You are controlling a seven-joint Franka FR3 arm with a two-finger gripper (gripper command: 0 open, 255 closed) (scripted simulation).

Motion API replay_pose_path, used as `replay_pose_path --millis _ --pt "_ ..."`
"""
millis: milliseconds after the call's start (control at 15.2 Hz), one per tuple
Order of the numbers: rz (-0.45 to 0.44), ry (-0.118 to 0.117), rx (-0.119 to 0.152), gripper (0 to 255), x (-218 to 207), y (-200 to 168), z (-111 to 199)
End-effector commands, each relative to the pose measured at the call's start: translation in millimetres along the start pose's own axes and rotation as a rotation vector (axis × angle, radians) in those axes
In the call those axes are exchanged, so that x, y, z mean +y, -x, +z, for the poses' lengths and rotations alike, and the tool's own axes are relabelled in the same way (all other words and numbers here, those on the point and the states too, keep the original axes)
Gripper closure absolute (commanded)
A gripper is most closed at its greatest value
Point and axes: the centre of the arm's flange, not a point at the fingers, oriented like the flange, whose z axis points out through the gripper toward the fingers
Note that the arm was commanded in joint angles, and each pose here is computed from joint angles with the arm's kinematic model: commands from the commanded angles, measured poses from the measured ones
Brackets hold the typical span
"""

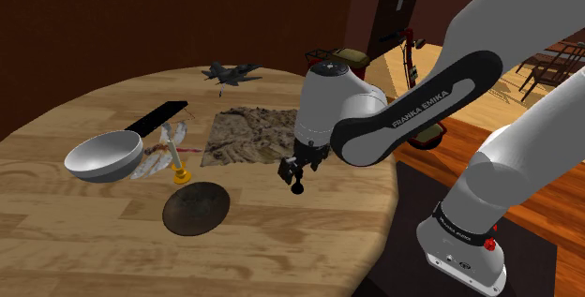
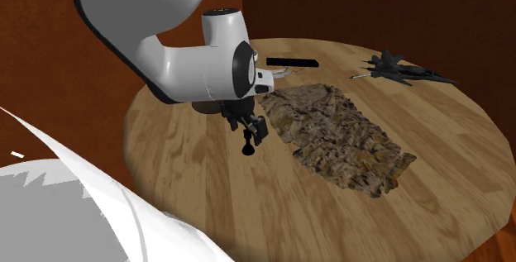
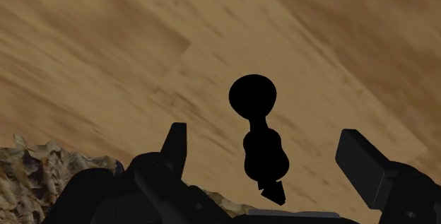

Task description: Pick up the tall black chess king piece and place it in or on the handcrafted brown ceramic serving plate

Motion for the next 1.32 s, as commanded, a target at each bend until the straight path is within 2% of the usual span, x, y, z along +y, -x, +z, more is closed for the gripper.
replay_pose_path --millis 0,396,462,1056,1254 --pt "0.000 -0.001 0.001 0 -1.4 -1.0 3.3" --pt "0.000 -0.001 0.001 0 -1.4 -1.0 3.3" --pt "0.000 -0.001 0.001 255 -1.4 -1.0 3.3" --pt "0.000 -0.001 0.001 255 -1.4 -1.0 3.3" --pt "0.000 -0.001 0.001 255 -1.4 -3.4 -12.4"
